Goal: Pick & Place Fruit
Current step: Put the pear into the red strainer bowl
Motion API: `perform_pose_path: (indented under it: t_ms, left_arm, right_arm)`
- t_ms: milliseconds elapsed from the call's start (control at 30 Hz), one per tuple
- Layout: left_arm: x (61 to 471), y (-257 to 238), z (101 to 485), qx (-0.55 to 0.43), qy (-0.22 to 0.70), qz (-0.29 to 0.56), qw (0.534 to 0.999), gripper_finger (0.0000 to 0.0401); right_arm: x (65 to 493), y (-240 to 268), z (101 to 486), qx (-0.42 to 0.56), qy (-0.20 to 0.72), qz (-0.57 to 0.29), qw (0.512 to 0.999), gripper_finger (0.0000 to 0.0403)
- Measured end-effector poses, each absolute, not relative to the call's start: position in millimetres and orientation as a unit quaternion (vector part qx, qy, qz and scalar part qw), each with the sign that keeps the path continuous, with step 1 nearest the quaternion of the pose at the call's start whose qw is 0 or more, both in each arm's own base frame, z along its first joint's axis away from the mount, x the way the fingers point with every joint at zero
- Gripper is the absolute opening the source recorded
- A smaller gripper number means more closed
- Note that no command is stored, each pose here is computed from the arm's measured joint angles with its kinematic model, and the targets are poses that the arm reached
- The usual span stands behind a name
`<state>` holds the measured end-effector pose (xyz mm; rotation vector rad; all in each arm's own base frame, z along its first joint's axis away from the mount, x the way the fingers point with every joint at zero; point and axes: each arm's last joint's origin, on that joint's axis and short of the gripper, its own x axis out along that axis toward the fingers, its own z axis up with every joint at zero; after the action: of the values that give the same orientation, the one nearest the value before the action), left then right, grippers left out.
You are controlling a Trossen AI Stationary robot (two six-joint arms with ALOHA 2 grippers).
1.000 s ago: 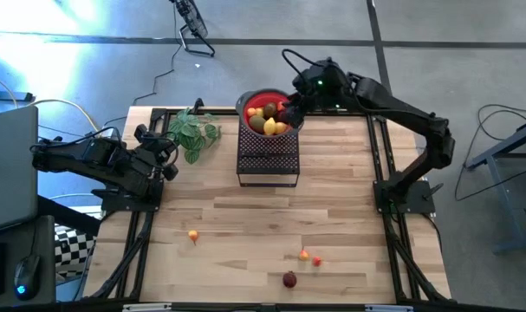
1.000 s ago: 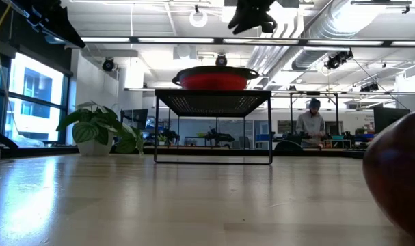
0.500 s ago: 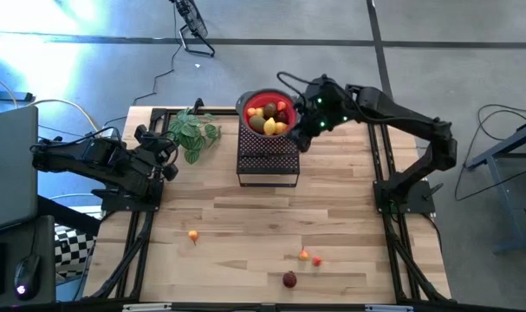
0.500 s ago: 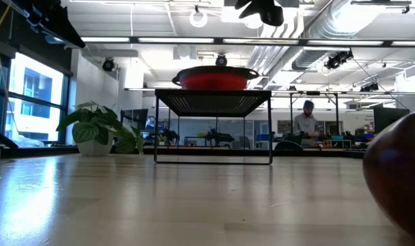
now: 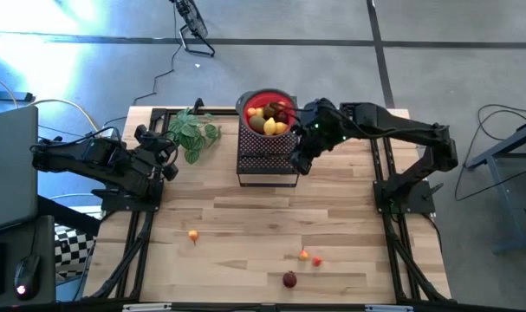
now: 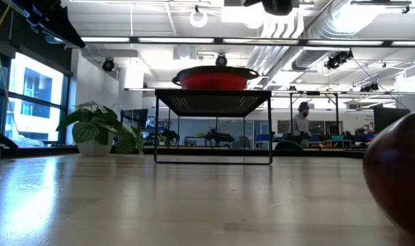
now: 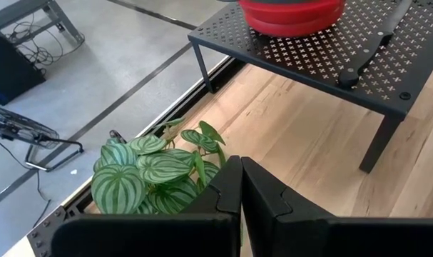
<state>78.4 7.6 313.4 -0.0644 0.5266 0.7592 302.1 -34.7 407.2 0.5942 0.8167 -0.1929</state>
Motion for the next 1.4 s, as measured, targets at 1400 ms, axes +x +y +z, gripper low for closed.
perform_pose_path:
  t_ms: [1400]
  left_arm:
    - [78.5,7.4,313.1,-0.055,0.248,0.367,0.895,0.0000]
  right_arm:
    - [258.4,124.8,387.8,0.499,0.413,-0.281,0.708,0.0070]
